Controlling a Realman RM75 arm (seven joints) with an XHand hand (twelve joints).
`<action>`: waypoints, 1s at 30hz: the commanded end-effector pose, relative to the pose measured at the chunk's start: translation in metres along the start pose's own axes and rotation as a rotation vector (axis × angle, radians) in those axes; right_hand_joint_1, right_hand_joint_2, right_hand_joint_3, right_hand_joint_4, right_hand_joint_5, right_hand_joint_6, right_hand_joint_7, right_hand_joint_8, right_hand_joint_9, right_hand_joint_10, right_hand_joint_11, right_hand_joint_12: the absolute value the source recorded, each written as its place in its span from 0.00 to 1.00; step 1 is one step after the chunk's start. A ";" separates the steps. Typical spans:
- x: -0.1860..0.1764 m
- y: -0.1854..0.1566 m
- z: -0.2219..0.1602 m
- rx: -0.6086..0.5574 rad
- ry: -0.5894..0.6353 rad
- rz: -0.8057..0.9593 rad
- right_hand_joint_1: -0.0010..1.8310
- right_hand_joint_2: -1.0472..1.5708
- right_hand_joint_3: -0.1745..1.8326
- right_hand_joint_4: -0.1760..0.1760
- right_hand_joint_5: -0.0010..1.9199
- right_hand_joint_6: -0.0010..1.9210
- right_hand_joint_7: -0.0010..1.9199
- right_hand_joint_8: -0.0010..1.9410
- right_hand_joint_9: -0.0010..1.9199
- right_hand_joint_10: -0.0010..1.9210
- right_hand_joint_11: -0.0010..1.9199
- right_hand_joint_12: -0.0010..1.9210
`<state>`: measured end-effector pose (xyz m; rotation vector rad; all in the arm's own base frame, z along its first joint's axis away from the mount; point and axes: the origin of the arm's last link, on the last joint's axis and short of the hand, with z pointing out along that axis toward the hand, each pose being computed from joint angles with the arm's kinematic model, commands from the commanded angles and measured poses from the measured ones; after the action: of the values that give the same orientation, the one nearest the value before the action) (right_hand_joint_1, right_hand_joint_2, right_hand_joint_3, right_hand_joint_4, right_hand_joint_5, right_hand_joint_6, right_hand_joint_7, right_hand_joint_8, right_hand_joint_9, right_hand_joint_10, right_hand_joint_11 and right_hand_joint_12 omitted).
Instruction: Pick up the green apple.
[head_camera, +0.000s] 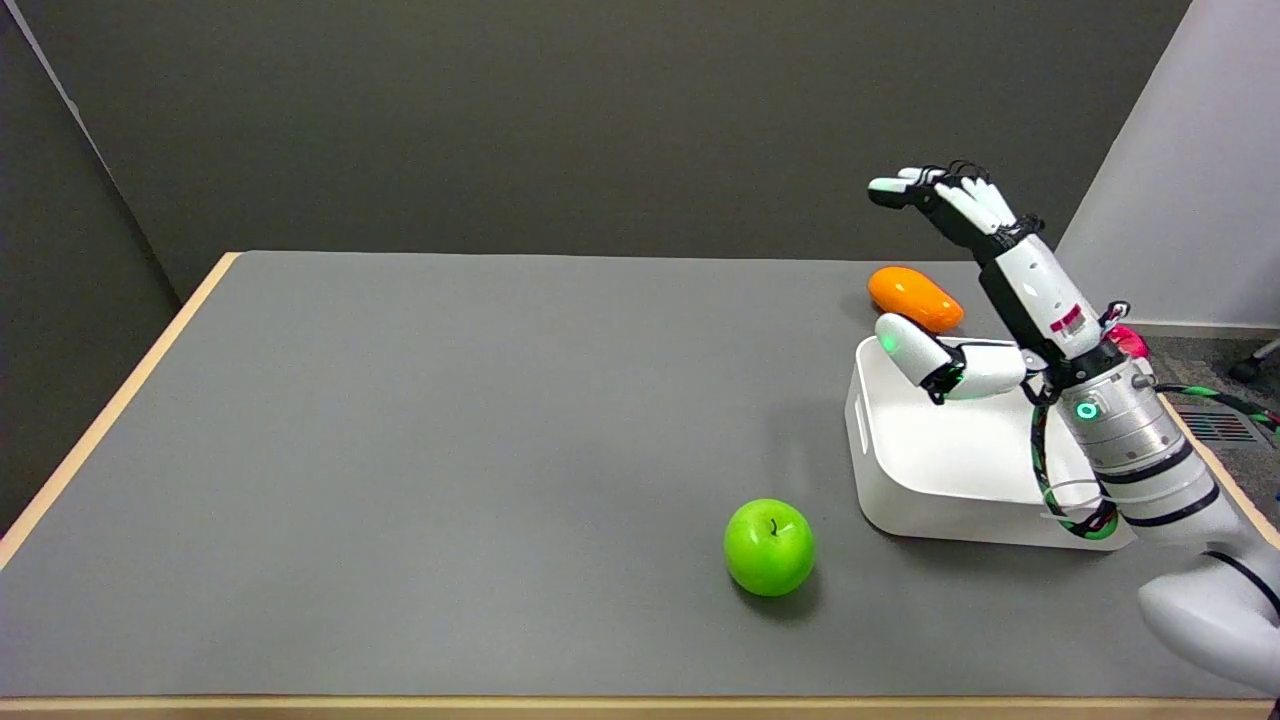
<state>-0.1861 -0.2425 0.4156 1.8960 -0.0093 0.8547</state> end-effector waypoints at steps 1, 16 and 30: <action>0.011 -0.015 -0.004 0.064 -0.127 0.196 0.22 0.62 0.56 0.60 0.14 0.30 0.17 0.24 0.05 0.35 0.00 0.55; -0.018 -0.059 -0.041 0.096 -0.328 0.197 0.23 0.61 0.55 0.55 0.14 0.29 0.16 0.24 0.05 0.36 0.00 0.54; -0.053 -0.087 -0.033 0.139 -0.564 -0.001 0.27 0.61 0.55 0.50 0.14 0.28 0.15 0.25 0.04 0.36 0.00 0.52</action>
<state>-0.1992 -0.2005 0.3758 2.1057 -0.3170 0.6678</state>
